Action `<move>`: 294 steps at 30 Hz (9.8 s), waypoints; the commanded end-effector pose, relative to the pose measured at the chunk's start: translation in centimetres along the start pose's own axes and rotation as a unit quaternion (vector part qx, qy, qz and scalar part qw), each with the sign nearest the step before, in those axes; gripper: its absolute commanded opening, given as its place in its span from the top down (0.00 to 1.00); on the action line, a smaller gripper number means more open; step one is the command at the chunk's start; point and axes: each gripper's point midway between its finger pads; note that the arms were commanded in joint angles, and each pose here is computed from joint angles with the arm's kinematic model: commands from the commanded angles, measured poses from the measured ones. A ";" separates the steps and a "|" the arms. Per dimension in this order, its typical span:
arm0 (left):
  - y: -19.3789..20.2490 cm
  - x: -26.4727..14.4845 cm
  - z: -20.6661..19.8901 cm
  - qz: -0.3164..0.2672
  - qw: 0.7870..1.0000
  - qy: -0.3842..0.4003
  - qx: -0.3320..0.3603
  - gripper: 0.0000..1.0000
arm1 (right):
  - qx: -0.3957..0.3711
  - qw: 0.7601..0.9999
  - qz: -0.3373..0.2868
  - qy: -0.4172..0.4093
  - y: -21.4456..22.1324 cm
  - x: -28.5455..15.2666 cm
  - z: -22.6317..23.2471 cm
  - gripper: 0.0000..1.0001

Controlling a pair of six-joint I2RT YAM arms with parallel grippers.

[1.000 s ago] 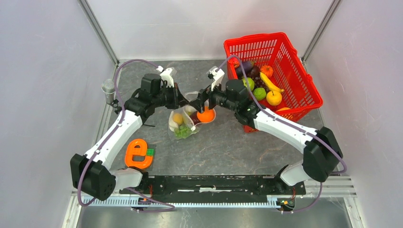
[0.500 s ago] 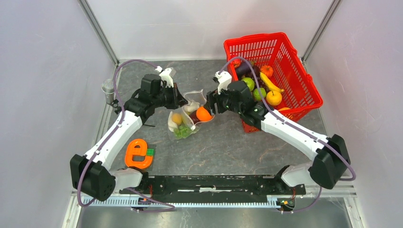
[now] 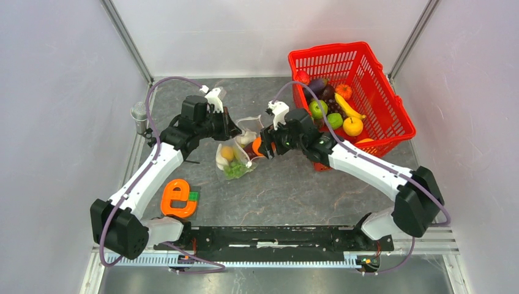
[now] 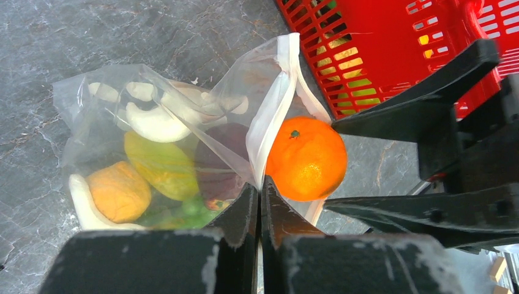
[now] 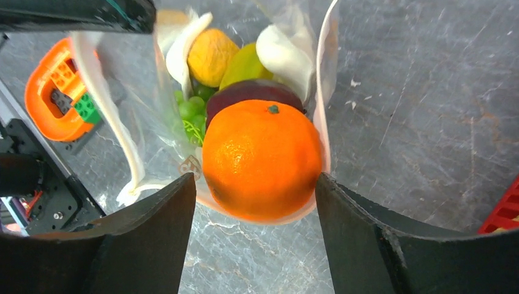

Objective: Place the food in the zip-top bag and seal the zipper
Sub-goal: Adjust the fake fruit in the zipper food storage bag, then pick up the fake fruit from the bin, then place the fake fruit in the zipper food storage bag, then adjust the zipper food storage bag at the center of the board.

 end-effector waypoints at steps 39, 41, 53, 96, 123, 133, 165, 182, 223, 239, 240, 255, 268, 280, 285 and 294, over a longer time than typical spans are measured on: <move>-1.9 -1.6 -2.4 -0.040 0.998 0.038 -0.006 0.98 | -0.007 0.992 -0.114 -0.045 -4.0 6.5 2.6 0.34; -2.3 -1.9 -2.6 -0.047 0.998 0.040 -0.003 0.98 | -0.023 0.990 -0.123 -0.064 -3.9 6.1 3.2 0.22; -3.8 -2.6 -3.4 -0.077 0.996 0.049 0.001 0.98 | -0.088 0.967 -0.220 -0.094 -7.8 -1.5 4.9 0.13; -2.3 -1.7 -2.0 -0.065 0.997 0.034 0.002 0.96 | 0.229 0.797 0.024 0.558 7.7 -11.5 -36.0 0.02; -1.9 -1.3 -1.8 -0.057 0.998 0.034 -0.002 0.96 | 0.230 0.835 -0.055 0.496 8.1 -9.7 -36.4 0.44; -1.9 -1.0 -1.9 -0.054 0.998 0.038 -0.006 0.96 | 0.200 0.857 -0.157 0.447 1.6 -14.4 -31.7 0.44; -1.6 -0.5 -2.1 -0.046 0.998 0.050 -0.017 0.96 | 0.015 0.955 -0.291 -0.055 -11.1 -9.7 -3.2 0.41; -1.7 -0.9 -2.3 -0.048 0.998 0.051 -0.013 0.96 | -0.067 0.973 -0.217 0.030 -8.7 -0.5 1.3 0.30; -1.6 -0.9 -2.1 -0.048 0.998 0.046 -0.013 0.97 | 0.003 1.000 -0.008 -0.001 1.3 1.6 2.7 0.10; -1.5 -0.7 -2.5 -0.045 0.997 0.059 -0.020 0.97 | 0.027 0.996 -0.069 -0.050 -2.1 3.9 4.7 0.40; -1.5 -0.7 -2.5 -0.045 0.997 0.059 -0.019 0.97 | 0.030 0.995 -0.076 -0.056 -2.5 4.0 4.9 0.42; -1.9 -1.2 -3.8 -0.045 0.995 0.086 -0.025 0.96 | -0.045 0.987 -0.151 -0.026 -5.8 3.9 3.8 0.13; -3.0 -1.2 -3.6 -0.066 0.995 0.072 -0.033 0.97 | -0.032 0.981 -0.184 0.052 -6.2 -4.3 1.2 0.10; -3.2 -1.6 -3.6 -0.076 0.994 0.070 -0.035 0.97 | 0.051 0.989 -0.063 0.120 3.4 -1.8 -1.8 0.37; -3.2 -1.7 -3.6 -0.078 0.994 0.070 -0.033 0.97 | 0.049 0.989 -0.057 0.128 3.6 -1.1 -2.1 0.42; -2.9 -2.1 -3.4 -0.080 0.994 0.066 -0.032 0.96 | 0.051 0.993 -0.069 0.082 1.3 1.0 -0.3 0.93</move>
Point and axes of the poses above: each gripper's point midway between its finger pads, its own x axis out along the fingers, its own z axis along the line the jaws close on, y = z × x, and after that the axes turned 5 degrees about -x, right-handed
